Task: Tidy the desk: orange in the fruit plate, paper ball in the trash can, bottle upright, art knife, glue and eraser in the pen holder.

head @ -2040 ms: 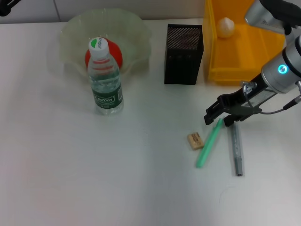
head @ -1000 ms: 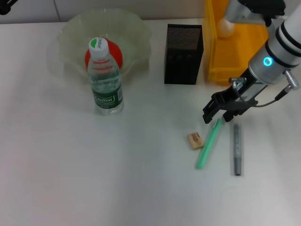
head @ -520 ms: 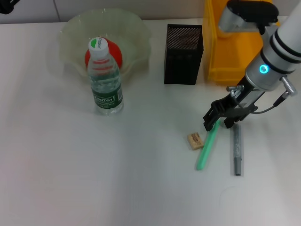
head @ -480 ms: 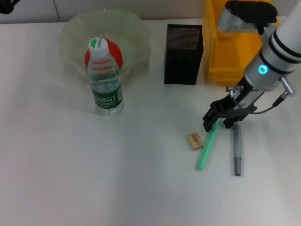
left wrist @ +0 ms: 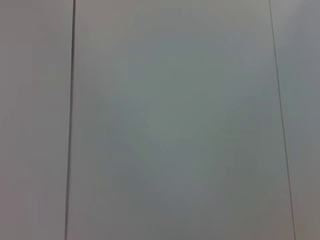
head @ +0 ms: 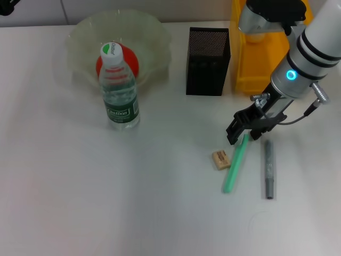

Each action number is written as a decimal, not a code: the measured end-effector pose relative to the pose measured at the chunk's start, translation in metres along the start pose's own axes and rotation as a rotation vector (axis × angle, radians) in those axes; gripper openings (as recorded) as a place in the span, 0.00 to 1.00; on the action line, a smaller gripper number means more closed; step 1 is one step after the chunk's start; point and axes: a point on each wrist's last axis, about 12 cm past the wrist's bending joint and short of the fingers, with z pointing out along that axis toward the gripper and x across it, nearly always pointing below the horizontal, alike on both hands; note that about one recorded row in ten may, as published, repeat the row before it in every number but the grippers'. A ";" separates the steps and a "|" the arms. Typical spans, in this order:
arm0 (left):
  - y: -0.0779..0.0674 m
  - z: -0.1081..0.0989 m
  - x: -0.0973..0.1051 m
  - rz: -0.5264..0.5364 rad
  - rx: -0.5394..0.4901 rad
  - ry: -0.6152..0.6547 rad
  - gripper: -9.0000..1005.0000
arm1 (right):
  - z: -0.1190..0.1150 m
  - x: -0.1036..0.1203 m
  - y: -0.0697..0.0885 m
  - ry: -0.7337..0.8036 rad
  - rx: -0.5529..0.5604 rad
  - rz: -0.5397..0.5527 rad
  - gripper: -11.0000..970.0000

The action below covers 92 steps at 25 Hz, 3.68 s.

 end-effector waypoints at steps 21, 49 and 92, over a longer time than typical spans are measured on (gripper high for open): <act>0.001 0.000 -0.001 0.006 -0.009 -0.005 0.71 | 0.005 -0.008 0.012 0.017 0.057 -0.054 0.63; 0.003 -0.008 0.000 0.007 -0.030 -0.015 0.71 | 0.010 -0.008 0.015 0.021 0.060 -0.059 0.43; 0.004 -0.006 -0.001 0.017 -0.039 -0.025 0.71 | 0.009 -0.010 0.017 0.008 0.044 -0.078 0.23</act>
